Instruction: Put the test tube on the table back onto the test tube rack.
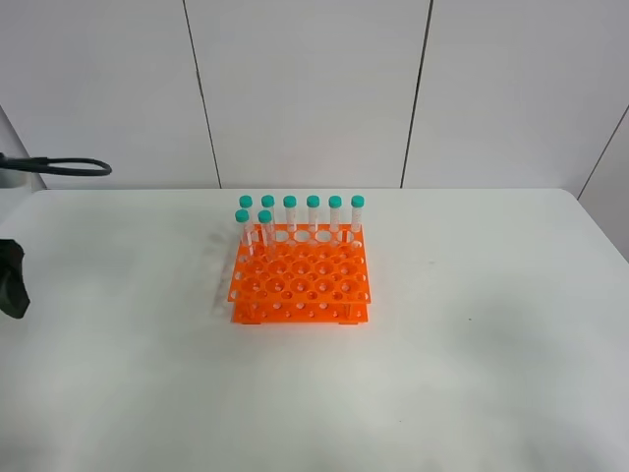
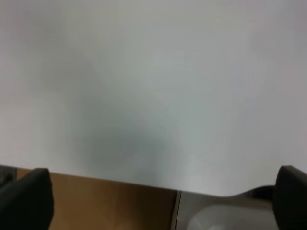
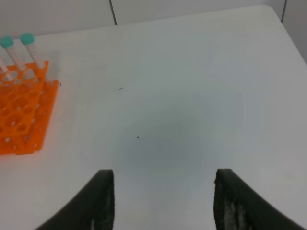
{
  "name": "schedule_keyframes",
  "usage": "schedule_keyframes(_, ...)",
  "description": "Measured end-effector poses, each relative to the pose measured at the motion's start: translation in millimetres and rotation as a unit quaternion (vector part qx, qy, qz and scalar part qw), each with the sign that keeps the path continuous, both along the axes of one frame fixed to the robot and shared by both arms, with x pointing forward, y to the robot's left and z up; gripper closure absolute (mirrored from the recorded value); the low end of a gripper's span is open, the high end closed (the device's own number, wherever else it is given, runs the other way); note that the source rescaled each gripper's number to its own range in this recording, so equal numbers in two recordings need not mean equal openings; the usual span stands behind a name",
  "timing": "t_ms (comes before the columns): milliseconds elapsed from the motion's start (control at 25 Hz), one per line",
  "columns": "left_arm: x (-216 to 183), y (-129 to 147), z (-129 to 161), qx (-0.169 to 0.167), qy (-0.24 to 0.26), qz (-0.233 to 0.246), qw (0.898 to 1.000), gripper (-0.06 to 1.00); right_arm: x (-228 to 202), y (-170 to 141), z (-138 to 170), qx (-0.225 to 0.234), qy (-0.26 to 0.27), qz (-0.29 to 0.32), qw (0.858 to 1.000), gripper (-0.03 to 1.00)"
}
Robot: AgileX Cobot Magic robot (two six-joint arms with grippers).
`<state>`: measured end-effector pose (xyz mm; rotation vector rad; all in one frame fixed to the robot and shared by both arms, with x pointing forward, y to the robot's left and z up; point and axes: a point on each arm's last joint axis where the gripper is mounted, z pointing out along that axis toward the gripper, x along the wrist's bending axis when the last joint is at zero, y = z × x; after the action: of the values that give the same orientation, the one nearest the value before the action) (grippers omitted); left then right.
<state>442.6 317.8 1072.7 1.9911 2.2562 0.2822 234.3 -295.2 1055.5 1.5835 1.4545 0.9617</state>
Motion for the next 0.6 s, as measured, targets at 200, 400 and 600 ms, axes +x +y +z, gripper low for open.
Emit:
schedule_keyframes(200, -47.6, -2.8, 43.4, 0.007, -0.118, 0.0, 0.993, -0.06, 0.0, 0.0, 0.0, 0.0, 0.0, 0.0, 1.0, 0.43)
schedule_keyframes(400, -105.3, -6.3, 72.9, 0.015, -0.247, -0.001, 0.969, -0.06, 0.0, 0.0, 0.0, 0.0, 0.0, 0.0, 1.0, 0.43)
schedule_keyframes(600, -142.4, -8.7, 58.9, 0.021, -0.338, -0.005, 0.941, -0.06, 0.0, 0.0, 0.0, 0.0, 0.0, 0.0, 1.0, 0.43)
